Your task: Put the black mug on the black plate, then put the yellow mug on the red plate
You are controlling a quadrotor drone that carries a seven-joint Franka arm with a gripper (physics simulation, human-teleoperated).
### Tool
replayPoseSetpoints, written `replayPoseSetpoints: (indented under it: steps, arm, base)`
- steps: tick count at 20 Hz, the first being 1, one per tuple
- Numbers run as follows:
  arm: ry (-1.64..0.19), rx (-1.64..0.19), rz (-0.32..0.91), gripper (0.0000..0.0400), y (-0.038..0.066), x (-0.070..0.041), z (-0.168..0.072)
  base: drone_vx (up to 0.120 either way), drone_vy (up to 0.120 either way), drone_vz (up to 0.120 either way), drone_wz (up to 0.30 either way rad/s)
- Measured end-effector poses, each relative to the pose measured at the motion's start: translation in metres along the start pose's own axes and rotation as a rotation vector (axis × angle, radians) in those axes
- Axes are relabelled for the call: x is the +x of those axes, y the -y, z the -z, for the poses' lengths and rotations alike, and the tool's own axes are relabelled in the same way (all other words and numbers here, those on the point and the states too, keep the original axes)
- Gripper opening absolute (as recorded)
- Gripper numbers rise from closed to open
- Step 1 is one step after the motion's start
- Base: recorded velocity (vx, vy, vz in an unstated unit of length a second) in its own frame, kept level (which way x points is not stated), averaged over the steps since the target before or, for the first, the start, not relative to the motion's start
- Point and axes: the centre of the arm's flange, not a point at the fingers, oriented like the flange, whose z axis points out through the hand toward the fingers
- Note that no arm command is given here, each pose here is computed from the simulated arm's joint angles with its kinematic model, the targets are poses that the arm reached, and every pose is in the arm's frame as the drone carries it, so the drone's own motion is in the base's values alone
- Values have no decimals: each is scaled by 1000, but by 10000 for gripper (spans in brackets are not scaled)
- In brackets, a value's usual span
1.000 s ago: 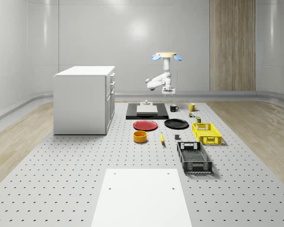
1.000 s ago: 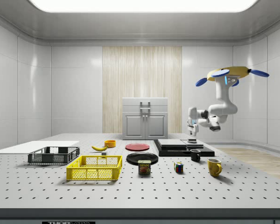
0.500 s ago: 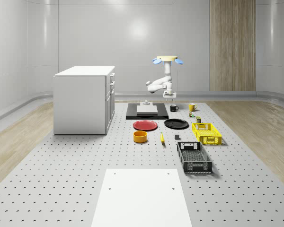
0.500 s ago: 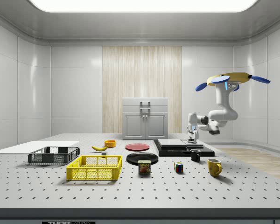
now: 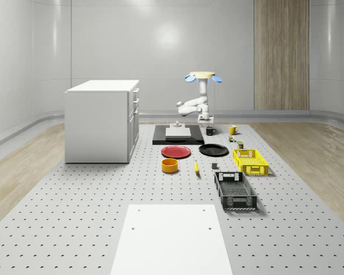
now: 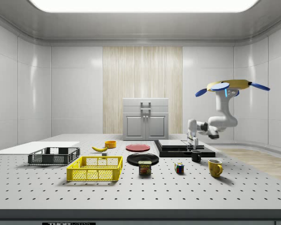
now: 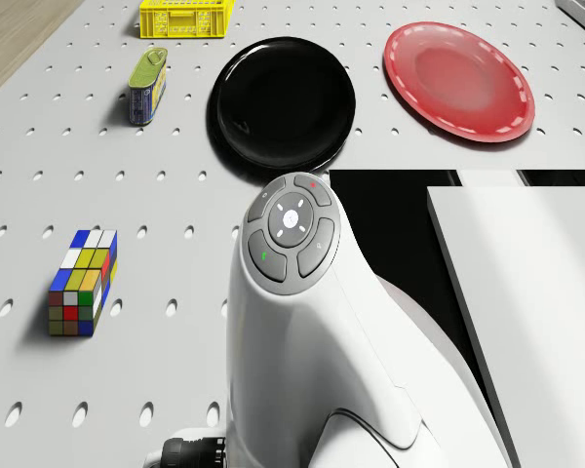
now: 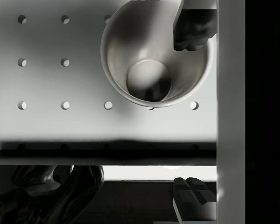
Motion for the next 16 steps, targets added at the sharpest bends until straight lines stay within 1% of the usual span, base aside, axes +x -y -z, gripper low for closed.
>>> replayPoseSetpoints:
  steps: [5,7,9,11,16]
  arm:
    - [0,0,0,400,0,0,0]
    - [0,0,0,400,0,0,0]
    - [0,0,0,400,0,0,0]
    - [0,0,0,400,0,0,0]
    - [0,0,0,400,0,0,-2]
  base:
    - [0,0,0,0]
    - [0,100,0,0]
    - [0,0,0,0]
    - [0,40,0,0]
    - [0,0,0,0]
